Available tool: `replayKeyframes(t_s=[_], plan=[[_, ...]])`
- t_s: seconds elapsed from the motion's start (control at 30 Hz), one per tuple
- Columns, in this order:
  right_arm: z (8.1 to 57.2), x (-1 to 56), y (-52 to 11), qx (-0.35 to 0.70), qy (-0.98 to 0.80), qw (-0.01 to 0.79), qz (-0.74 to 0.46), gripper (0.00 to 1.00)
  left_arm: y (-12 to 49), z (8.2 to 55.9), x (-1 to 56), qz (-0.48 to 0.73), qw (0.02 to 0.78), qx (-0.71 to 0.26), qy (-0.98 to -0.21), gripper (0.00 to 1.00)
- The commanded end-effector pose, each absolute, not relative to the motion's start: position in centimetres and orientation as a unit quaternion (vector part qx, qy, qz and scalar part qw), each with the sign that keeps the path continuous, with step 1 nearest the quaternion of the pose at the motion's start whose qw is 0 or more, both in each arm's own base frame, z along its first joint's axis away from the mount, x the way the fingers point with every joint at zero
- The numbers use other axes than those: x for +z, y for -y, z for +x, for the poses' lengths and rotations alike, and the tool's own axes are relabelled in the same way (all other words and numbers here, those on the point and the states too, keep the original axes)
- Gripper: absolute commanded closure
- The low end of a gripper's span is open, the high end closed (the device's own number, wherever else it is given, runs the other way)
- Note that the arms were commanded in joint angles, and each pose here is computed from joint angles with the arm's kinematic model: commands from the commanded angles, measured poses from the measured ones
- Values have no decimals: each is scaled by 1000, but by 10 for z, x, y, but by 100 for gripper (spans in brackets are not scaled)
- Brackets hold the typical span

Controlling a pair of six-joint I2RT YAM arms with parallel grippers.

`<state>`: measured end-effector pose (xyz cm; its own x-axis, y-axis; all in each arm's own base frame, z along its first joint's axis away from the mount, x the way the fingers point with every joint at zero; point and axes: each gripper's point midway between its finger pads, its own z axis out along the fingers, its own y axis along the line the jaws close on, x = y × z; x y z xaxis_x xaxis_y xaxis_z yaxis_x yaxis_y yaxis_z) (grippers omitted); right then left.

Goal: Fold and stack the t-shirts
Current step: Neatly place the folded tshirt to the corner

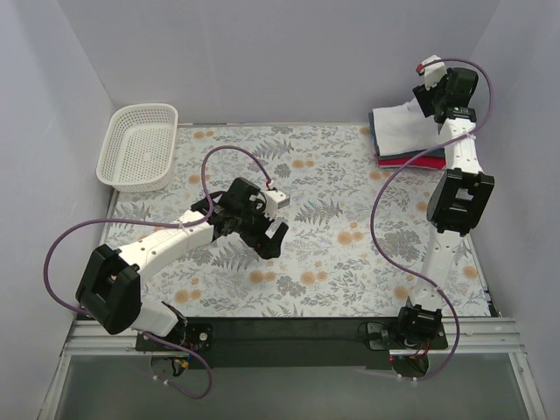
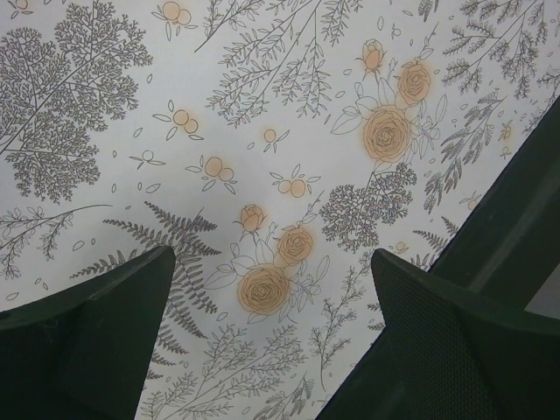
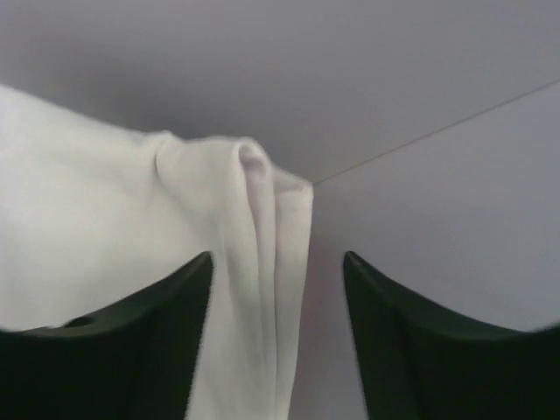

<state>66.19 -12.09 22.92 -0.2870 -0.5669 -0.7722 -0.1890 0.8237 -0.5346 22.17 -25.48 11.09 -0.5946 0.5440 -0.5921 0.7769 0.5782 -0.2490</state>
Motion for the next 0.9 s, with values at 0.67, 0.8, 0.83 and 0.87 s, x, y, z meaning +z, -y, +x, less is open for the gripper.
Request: replayKeyframes(t_s=[0.67,0.8,0.83,0.87], plan=[[543,381,26,-24,-771,603,-206,2,207,276,213,185,304,-346,-868,4],[497,369,-3,57,-800,565,-194,2,170,311,233,112,321,-346,-874,4],[485,363,-7,72,-810,551,-188,2,154,319,232,88,320,-338,-881,4],[470,370,-13,81,-809,552,-187,2,148,323,231,84,317,-336,-883,4]])
